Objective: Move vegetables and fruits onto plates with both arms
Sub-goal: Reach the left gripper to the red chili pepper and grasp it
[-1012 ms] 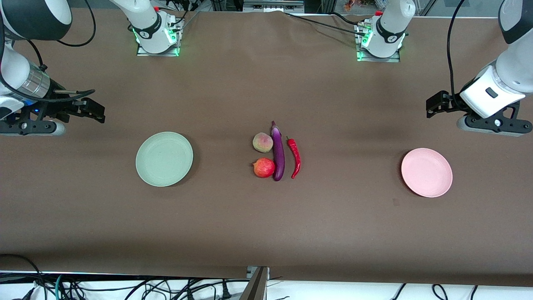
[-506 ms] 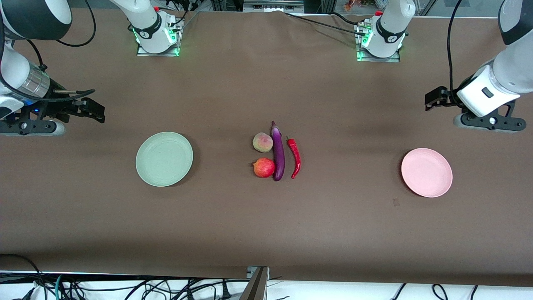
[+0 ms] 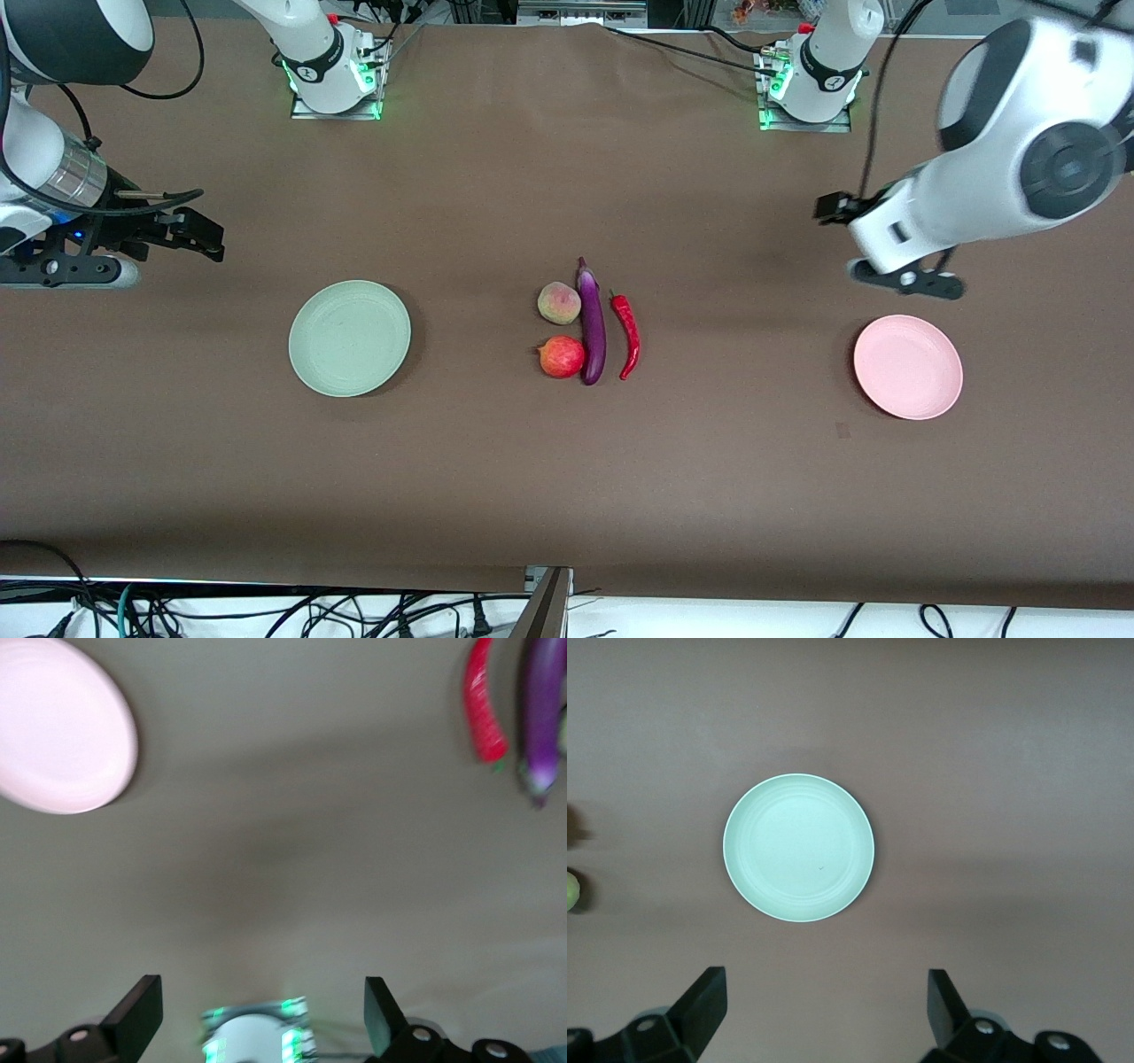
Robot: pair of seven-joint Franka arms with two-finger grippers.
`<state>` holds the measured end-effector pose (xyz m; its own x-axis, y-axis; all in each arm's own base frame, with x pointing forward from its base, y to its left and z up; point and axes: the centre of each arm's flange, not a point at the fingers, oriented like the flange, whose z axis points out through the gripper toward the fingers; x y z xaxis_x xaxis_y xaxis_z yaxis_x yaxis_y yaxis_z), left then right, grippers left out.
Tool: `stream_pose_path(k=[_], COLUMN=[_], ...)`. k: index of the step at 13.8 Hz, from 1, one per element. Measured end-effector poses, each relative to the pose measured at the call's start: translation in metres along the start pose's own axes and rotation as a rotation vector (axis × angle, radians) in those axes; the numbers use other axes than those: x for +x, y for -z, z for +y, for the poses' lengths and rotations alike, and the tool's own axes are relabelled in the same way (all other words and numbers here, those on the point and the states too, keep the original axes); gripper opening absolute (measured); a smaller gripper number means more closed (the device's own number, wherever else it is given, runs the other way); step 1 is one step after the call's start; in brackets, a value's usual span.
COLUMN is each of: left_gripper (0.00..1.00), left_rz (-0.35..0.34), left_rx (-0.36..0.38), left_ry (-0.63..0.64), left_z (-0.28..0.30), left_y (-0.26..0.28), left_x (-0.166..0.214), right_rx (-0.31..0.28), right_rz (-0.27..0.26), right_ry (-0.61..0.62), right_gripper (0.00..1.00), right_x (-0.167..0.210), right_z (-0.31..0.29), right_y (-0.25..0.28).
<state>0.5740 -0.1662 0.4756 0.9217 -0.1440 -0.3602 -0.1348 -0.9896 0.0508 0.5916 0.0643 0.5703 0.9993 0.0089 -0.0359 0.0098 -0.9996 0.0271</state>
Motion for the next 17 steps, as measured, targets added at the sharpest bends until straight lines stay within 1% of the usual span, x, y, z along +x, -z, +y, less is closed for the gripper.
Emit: stream_pose_path(k=[5, 7, 10, 11, 13, 17], left_gripper=[1.00, 1.00, 1.00, 1.00, 1.00, 1.00], left_rz=[0.086, 0.135, 0.215, 0.236, 0.251, 0.246], left_rx=[0.003, -0.016, -0.054, -0.066, -0.073, -0.068], left_ry=[0.141, 0.163, 0.181, 0.196, 0.206, 0.211], left_z=[0.118, 0.142, 0.161, 0.171, 0.190, 0.194], left_y=[-0.096, -0.136, -0.196, -0.217, -0.249, -0.262], left_x=[0.065, 0.090, 0.122, 0.129, 0.133, 0.134], right_rx=[0.000, 0.000, 0.000, 0.000, 0.000, 0.000], right_rz=[0.001, 0.001, 0.001, 0.001, 0.001, 0.001], right_ry=[0.001, 0.001, 0.002, 0.002, 0.002, 0.002], right_gripper=[1.00, 1.00, 1.00, 1.00, 1.00, 1.00], right_x=[0.000, 0.000, 0.000, 0.000, 0.000, 0.000], right_z=[0.000, -0.001, -0.001, -0.001, -0.001, -0.001], right_y=[0.000, 0.000, 0.000, 0.000, 0.000, 0.000])
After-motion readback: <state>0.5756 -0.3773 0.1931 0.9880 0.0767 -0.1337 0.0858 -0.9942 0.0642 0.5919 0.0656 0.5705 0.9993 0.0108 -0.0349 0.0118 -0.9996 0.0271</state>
